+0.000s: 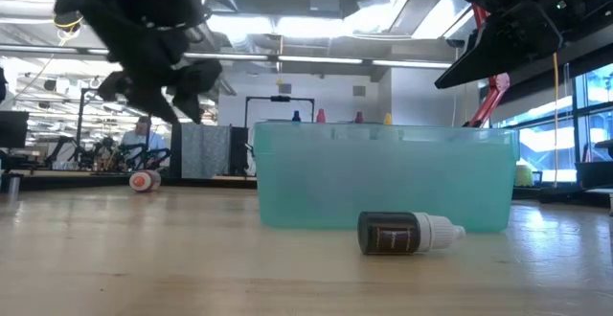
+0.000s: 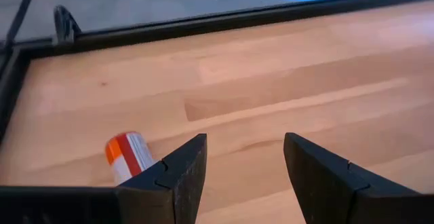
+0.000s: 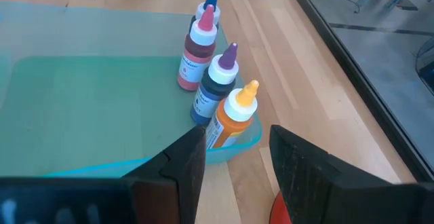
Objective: Pick & Place food coloring
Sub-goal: Put the large orange food coloring bottle into the green bin
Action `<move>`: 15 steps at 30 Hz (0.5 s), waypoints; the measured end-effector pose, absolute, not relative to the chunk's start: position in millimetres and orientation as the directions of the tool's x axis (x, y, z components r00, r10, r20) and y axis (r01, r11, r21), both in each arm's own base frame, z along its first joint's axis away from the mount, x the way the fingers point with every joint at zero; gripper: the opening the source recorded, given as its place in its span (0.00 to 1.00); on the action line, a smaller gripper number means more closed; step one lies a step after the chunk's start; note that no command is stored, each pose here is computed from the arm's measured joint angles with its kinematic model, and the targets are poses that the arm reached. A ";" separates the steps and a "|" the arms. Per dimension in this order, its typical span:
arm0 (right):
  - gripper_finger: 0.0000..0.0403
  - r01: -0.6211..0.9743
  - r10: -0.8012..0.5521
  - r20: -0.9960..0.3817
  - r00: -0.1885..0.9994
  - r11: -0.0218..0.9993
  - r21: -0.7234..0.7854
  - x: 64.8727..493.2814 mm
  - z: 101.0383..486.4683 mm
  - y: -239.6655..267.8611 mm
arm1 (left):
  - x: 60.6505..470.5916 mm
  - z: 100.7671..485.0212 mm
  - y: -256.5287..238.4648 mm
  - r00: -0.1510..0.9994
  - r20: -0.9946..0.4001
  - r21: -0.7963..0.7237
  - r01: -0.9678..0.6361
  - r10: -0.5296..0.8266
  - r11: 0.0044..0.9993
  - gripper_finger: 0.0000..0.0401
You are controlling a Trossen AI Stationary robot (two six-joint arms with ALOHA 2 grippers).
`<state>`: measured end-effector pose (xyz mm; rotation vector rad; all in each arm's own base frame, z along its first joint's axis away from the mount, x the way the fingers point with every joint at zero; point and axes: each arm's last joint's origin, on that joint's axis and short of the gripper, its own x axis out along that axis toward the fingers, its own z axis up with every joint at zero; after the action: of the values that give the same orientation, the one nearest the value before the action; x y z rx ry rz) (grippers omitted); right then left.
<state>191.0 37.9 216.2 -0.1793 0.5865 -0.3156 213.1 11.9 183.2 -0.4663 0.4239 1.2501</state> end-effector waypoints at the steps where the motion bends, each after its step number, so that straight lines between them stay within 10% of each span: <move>1: 0.41 0.241 -0.341 -0.514 0.787 0.937 -0.254 191.0 216.2 38.0 | 211.9 179.6 10.1 0.265 -0.536 -0.117 -0.964 0.802 0.240 0.48; 15: 0.41 0.241 -0.342 -0.513 0.787 0.937 -0.254 191.1 216.2 37.9 | 198.4 165.3 -23.2 0.348 -0.539 -0.245 -0.936 0.767 0.253 0.48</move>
<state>191.1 37.9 216.2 -0.1786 0.5854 -0.3159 198.4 -23.2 165.3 -0.5823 0.3395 1.1878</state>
